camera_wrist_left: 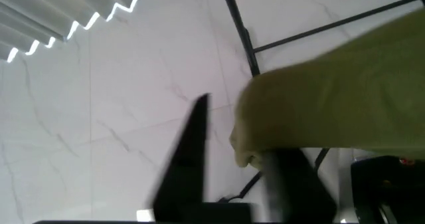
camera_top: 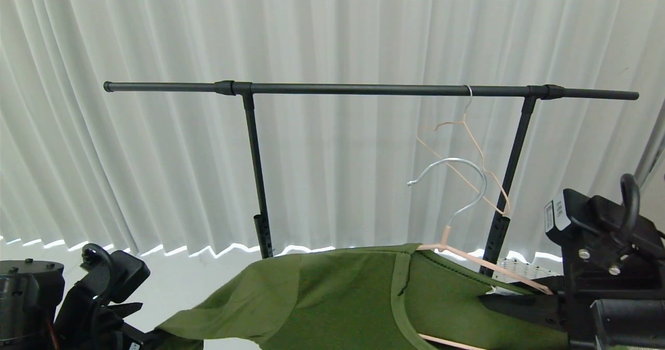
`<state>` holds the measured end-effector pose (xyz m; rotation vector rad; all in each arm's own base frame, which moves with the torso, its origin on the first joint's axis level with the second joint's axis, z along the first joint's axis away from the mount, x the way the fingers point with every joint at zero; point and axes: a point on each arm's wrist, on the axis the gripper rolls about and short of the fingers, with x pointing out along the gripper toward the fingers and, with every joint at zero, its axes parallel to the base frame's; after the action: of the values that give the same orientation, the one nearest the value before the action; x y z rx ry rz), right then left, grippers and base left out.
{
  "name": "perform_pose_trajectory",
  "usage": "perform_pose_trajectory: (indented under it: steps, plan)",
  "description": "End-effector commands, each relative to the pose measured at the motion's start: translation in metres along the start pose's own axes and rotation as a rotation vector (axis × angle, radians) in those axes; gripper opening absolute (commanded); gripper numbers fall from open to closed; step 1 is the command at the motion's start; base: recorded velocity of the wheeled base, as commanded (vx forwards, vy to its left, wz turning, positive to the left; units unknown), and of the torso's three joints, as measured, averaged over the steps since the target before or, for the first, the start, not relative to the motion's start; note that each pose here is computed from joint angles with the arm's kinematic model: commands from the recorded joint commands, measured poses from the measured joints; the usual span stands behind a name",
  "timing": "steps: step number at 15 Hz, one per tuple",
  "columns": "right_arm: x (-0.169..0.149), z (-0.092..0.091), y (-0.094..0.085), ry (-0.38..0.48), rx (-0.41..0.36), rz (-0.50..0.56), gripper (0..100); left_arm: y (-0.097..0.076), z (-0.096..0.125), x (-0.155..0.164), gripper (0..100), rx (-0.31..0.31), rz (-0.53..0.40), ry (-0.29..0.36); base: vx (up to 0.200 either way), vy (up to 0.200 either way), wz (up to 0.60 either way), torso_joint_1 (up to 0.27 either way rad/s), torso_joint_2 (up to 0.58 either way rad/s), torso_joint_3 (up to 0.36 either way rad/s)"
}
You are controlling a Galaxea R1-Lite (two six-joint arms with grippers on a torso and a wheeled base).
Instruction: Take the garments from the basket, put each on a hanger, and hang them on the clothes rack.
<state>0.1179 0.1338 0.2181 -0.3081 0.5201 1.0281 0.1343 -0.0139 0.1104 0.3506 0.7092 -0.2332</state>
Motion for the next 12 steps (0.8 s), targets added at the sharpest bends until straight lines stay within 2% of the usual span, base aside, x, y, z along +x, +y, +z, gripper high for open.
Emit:
perform_pose_trajectory:
  steps: [1,3,7,12]
  plan:
    - [0.000,-0.001,-0.004,0.013,0.014,-0.020,0,-0.001,0.002,-0.006,100,0.005,-0.029,-0.047,0.000,0.000,0.00,0.000,0.00,0.000]
    - [-0.002,-0.004,-0.011,0.042,0.041,-0.075,0,-0.002,0.002,-0.011,100,0.006,-0.059,-0.085,0.000,0.000,0.00,0.000,0.00,0.000]
    - [-0.012,-0.016,-0.034,0.127,0.158,-0.231,0,-0.004,0.008,-0.027,100,0.027,-0.163,-0.249,0.000,0.000,0.00,0.000,0.00,0.000]
    - [-0.016,-0.022,-0.046,0.141,0.350,-0.383,0,-0.004,0.018,-0.041,100,0.058,-0.143,-0.370,0.000,0.000,0.00,0.000,0.00,0.000]
